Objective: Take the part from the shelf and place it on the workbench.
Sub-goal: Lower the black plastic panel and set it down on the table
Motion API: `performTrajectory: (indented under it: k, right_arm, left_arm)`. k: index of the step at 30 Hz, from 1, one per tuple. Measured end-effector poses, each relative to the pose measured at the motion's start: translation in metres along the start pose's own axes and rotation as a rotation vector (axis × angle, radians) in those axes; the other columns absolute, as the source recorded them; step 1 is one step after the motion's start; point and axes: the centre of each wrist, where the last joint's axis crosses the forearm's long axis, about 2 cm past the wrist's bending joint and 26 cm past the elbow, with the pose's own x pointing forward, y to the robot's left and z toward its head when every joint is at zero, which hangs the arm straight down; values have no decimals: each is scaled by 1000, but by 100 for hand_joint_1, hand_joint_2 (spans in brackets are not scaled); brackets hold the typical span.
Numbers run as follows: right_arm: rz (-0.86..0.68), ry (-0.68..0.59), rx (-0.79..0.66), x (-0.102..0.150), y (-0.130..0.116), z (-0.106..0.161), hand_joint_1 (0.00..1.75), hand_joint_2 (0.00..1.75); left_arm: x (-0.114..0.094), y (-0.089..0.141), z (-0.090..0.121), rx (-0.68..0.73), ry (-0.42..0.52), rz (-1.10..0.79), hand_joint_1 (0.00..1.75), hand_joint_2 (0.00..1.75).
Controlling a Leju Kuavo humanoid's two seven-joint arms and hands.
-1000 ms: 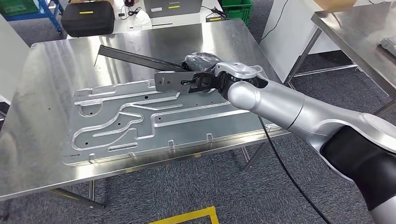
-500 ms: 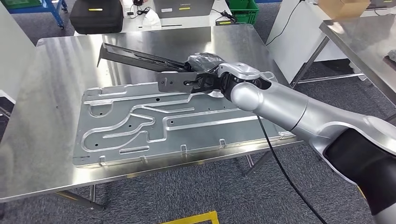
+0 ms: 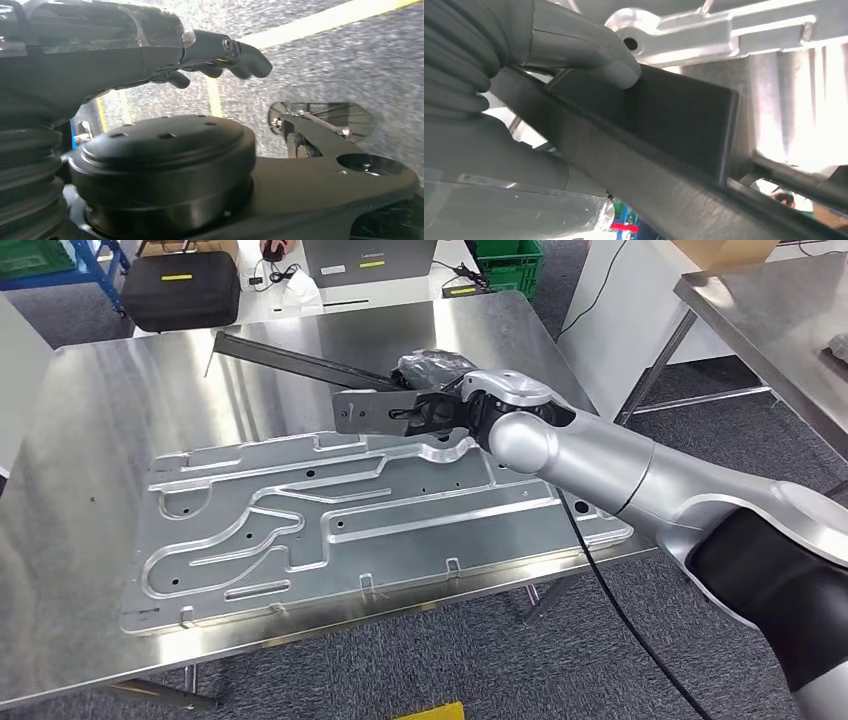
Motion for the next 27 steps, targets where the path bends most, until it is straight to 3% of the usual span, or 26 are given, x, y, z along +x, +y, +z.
performTrajectory:
  k: [2, 6, 17, 27]
  right_arm:
    - [0, 0, 4, 0, 2, 0, 175, 175]
    - [7, 5, 13, -2, 4, 0, 0, 0]
    - [31, 15, 41, -5, 15, -3, 0, 0]
    - [34, 16, 31, -4, 10, -3, 0, 0]
  left_arm:
    - [0, 0, 0, 2, -1, 0, 0, 175]
    - [-2, 1, 0, 17, -17, -9, 0, 175]
    - [-2, -1, 0, 41, -33, -17, 0, 175]
    - [-1, -6, 2, 31, -35, -17, 0, 175]
